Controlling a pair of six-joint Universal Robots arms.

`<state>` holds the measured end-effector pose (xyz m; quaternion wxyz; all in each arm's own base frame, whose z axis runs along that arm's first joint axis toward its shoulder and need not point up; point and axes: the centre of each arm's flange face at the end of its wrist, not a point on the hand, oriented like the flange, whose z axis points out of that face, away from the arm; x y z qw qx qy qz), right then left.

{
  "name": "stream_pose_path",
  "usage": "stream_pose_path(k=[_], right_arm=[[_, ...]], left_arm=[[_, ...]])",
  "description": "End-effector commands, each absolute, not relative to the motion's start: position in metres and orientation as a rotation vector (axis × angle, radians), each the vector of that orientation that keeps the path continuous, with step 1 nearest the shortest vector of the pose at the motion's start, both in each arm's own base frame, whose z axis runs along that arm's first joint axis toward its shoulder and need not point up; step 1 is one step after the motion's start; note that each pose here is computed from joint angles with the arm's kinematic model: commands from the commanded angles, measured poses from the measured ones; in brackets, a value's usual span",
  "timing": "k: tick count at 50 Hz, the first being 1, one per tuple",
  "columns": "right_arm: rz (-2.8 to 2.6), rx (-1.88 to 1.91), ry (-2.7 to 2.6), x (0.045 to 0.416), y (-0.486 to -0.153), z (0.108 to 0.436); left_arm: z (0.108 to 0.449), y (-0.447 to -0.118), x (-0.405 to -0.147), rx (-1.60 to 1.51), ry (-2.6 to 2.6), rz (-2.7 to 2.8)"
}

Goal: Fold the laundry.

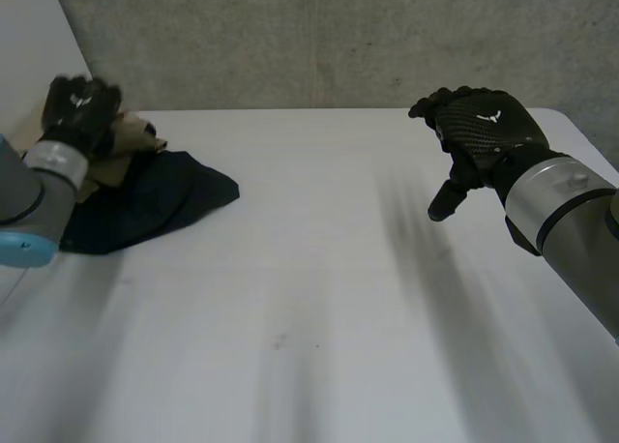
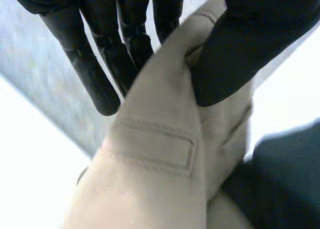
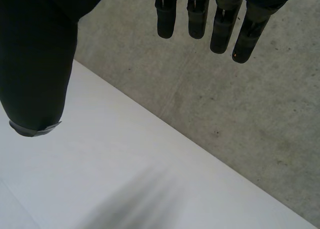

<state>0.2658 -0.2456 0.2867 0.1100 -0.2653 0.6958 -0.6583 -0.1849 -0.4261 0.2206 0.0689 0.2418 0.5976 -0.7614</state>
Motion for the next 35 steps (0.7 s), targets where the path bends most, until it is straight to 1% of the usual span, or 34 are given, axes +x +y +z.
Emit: stream_pose_path(k=[1,4,5,8,9,12,13,15,18,20,22,23,26,27,30,31,34,35], right_arm=[[-1.967,-0.759,2.039,0.263,-0.249,0.293],[-1.985,-0.731,2.058,0.256,-0.256,0.294],[-2.004,-0.710,2.070,0.250,-0.261,0.296],[-2.025,-0.690,2.076,0.246,-0.265,0.298],[-2.039,-0.676,2.075,0.243,-0.266,0.300],[-2.049,-0.670,2.076,0.241,-0.268,0.302],[-2.054,-0.664,2.079,0.239,-0.269,0.302],[-2.057,-0.663,2.082,0.238,-0.270,0.303],[-2.056,-0.667,2.079,0.239,-0.271,0.303],[-2.061,-0.681,2.071,0.239,-0.270,0.305],[-2.058,-0.698,2.071,0.240,-0.270,0.304],[-2.061,-0.719,2.073,0.241,-0.269,0.304],[-2.057,-0.763,2.079,0.243,-0.265,0.301],[-2.055,-0.781,2.090,0.243,-0.265,0.300],[-2.039,-0.794,2.110,0.243,-0.263,0.297],[-2.005,-0.808,2.125,0.244,-0.258,0.294],[-1.919,-0.850,2.137,0.252,-0.244,0.288],[-1.860,-0.887,2.130,0.261,-0.233,0.284]], left_arm=[[0.280,-0.324,-0.279,0.891,1.836,-2.636],[0.280,-0.292,-0.302,0.948,1.961,-2.701],[0.273,-0.274,-0.316,0.999,2.061,-2.704],[0.261,-0.254,-0.330,1.062,2.183,-2.679],[0.244,-0.243,-0.341,1.129,2.269,-2.617],[0.212,-0.225,-0.356,1.251,2.399,-2.477],[0.200,-0.212,-0.365,1.336,2.436,-2.411],[0.194,-0.203,-0.370,1.411,2.432,-2.356],[0.196,-0.209,-0.366,1.429,2.361,-2.319],[0.198,-0.217,-0.359,1.414,2.326,-2.303],[0.207,-0.222,-0.353,1.385,2.302,-2.319],[0.221,-0.225,-0.345,1.344,2.285,-2.348],[0.234,-0.229,-0.331,1.275,2.286,-2.352],[0.241,-0.232,-0.321,1.230,2.278,-2.360],[0.249,-0.238,-0.305,1.161,2.256,-2.367],[0.257,-0.243,-0.294,1.106,2.231,-2.375],[0.263,-0.253,-0.275,1.011,2.206,-2.370],[0.266,-0.262,-0.261,0.948,2.193,-2.355]])
